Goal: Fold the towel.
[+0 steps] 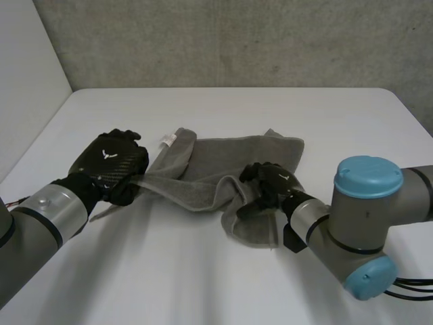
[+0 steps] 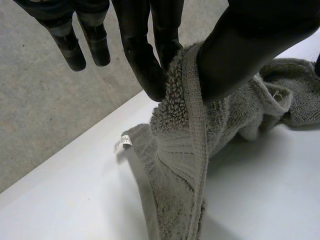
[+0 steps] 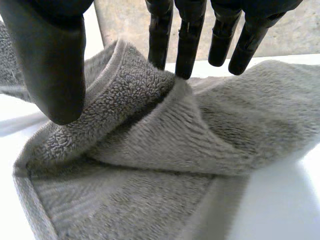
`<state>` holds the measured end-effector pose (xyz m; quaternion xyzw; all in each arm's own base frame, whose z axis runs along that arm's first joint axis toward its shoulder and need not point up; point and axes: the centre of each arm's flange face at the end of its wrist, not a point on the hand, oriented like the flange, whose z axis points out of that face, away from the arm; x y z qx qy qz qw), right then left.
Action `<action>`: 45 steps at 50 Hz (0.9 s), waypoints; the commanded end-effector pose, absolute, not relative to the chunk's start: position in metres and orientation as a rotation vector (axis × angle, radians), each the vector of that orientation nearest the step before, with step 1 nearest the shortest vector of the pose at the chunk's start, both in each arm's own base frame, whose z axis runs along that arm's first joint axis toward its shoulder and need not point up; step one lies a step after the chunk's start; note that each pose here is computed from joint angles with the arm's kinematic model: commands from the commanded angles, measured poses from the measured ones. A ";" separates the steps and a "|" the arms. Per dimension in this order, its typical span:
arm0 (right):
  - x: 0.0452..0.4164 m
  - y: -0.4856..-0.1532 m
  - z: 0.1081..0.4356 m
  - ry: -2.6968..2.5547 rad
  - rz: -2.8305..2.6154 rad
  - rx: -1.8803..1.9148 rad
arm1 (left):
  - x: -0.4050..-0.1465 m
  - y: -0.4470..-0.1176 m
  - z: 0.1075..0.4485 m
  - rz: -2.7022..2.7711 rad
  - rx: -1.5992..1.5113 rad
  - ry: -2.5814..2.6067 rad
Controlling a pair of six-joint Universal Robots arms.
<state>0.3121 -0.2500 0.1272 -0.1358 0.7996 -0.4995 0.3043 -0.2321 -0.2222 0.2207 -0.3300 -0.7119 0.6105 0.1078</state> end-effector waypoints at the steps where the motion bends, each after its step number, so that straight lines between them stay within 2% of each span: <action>1: 0.325 -0.255 0.128 2.081 -1.317 -0.348 | -0.232 -0.223 0.219 1.792 -0.970 -2.100; 14: 0.330 -0.249 0.120 2.093 -1.285 -0.409 | -0.227 -0.228 0.219 1.802 -0.953 -2.117; 18: 0.323 -0.242 0.118 2.106 -1.282 -0.614 | -0.217 -0.237 0.218 1.817 -0.929 -2.155; 23: 0.306 -0.237 0.149 2.080 -1.306 -0.928 | -0.209 -0.240 0.215 1.793 -0.908 -2.206; 26: 0.300 -0.235 0.156 2.095 -1.279 -0.971 | -0.206 -0.240 0.216 1.754 -0.906 -2.226; 31: 0.292 -0.232 0.186 2.075 -1.192 -1.115 | -0.208 -0.231 0.218 1.602 -0.934 -2.213; 37: 0.294 -0.234 0.201 2.019 -1.206 -1.211 | -0.213 -0.228 0.219 1.538 -0.965 -2.198; 40: 0.301 -0.240 0.205 1.985 -1.252 -1.257 | -0.215 -0.242 0.208 1.532 -1.007 -2.205; 42: 0.310 -0.261 0.207 1.942 -1.340 -1.274 | -0.218 -0.253 0.203 1.549 -1.040 -2.200; 43: 0.310 -0.261 0.207 1.942 -1.340 -1.274 | -0.221 -0.267 0.200 1.590 -1.073 -2.178; 44: 0.317 -0.276 0.213 1.894 -1.432 -1.282 | -0.227 -0.281 0.200 1.642 -1.091 -2.148; 45: 0.317 -0.276 0.213 1.894 -1.433 -1.282 | -0.227 -0.281 0.200 1.642 -1.091 -2.147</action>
